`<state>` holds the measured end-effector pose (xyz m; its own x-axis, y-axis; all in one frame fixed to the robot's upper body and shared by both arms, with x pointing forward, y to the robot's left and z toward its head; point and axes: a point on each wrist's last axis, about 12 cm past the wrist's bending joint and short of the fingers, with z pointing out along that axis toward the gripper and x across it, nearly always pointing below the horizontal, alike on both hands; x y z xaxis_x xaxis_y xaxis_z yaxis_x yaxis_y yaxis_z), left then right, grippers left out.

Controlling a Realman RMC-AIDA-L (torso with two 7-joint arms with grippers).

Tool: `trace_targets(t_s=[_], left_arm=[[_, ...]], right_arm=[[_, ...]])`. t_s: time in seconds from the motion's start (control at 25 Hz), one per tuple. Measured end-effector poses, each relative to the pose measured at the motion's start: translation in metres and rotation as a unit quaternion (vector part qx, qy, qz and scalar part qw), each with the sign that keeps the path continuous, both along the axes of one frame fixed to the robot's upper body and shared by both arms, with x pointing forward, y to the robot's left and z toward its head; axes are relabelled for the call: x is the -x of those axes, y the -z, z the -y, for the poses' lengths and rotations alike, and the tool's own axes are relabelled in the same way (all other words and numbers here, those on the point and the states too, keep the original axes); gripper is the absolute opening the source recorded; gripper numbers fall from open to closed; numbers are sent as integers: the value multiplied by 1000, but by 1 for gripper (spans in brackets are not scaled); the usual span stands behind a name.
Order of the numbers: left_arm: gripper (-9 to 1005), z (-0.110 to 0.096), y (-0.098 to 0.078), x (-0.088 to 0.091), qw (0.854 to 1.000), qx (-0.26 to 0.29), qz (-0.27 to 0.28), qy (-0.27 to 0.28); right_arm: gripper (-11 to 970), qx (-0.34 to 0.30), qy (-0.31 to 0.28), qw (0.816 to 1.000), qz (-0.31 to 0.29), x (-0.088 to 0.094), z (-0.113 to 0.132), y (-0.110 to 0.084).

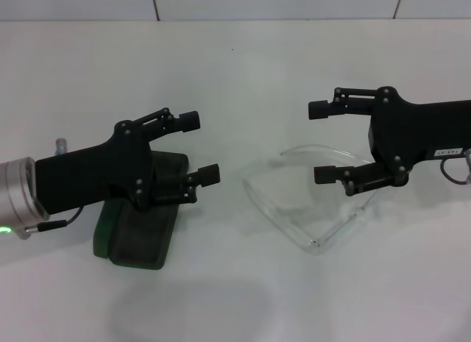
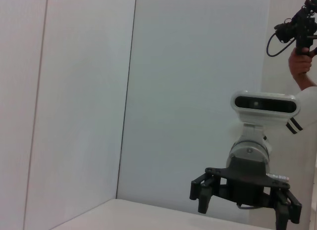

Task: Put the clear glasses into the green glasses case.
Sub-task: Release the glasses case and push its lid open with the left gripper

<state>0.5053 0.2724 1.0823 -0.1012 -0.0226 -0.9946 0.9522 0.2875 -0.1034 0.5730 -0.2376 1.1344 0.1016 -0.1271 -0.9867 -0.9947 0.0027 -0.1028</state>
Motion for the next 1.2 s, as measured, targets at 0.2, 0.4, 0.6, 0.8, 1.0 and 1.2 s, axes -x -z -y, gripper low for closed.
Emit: trace_targets(t_s=[0.2, 0.4, 0.6, 0.8, 1.0, 1.2], left_arm=[[880, 0, 0, 0, 1000, -1, 1, 0], [880, -1, 3, 3, 1000, 0, -2, -3], [880, -1, 4, 5, 1000, 1, -5, -4], [879, -4, -3, 2, 1000, 5, -15, -5], [879, -17, -39, -10, 998, -16, -65, 1], [880, -37, -47, -23, 978, -79, -158, -110]], right_arm=[[859, -10, 23, 1000, 6, -4, -1, 1], [859, -5, 23, 1000, 7, -2, 0, 3], [859, -1, 13, 1000, 7, -1, -4, 4], [859, 1, 18, 1000, 6, 0, -3, 6], [859, 3, 20, 1000, 7, -2, -3, 6], [859, 7, 29, 1000, 10, -4, -1, 5]])
